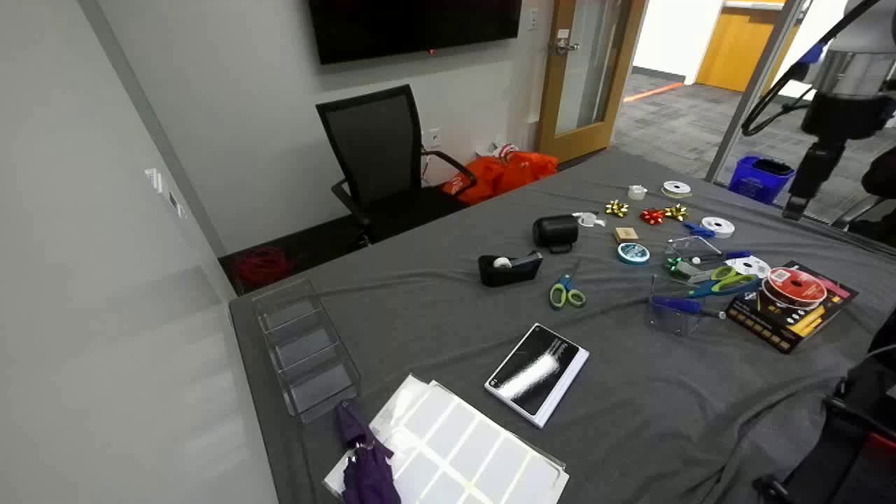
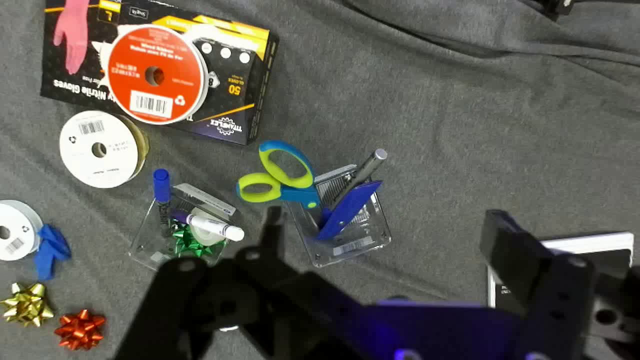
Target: Place the black mug upright.
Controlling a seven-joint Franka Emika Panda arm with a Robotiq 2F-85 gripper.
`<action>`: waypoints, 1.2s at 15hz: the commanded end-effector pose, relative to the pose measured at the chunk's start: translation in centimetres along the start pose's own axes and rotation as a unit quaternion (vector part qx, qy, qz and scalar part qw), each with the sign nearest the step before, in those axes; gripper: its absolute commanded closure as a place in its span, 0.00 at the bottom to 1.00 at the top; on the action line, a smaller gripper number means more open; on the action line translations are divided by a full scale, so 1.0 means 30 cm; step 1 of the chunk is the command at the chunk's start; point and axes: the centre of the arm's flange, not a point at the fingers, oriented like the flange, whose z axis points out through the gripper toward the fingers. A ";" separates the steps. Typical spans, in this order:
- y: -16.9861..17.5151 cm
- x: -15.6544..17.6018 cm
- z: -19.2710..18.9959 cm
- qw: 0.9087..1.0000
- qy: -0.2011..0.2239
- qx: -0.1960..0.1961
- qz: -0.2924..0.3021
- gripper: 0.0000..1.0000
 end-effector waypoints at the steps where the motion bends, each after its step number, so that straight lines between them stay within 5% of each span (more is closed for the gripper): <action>1: 0.000 0.000 0.000 1.000 0.000 0.000 0.000 0.00; 4: 0.000 0.000 0.000 1.000 0.000 0.000 0.000 0.00; 9: 0.019 0.138 0.056 0.994 0.051 0.076 0.057 0.00; 18: 0.190 0.513 0.198 0.958 0.168 0.156 0.175 0.00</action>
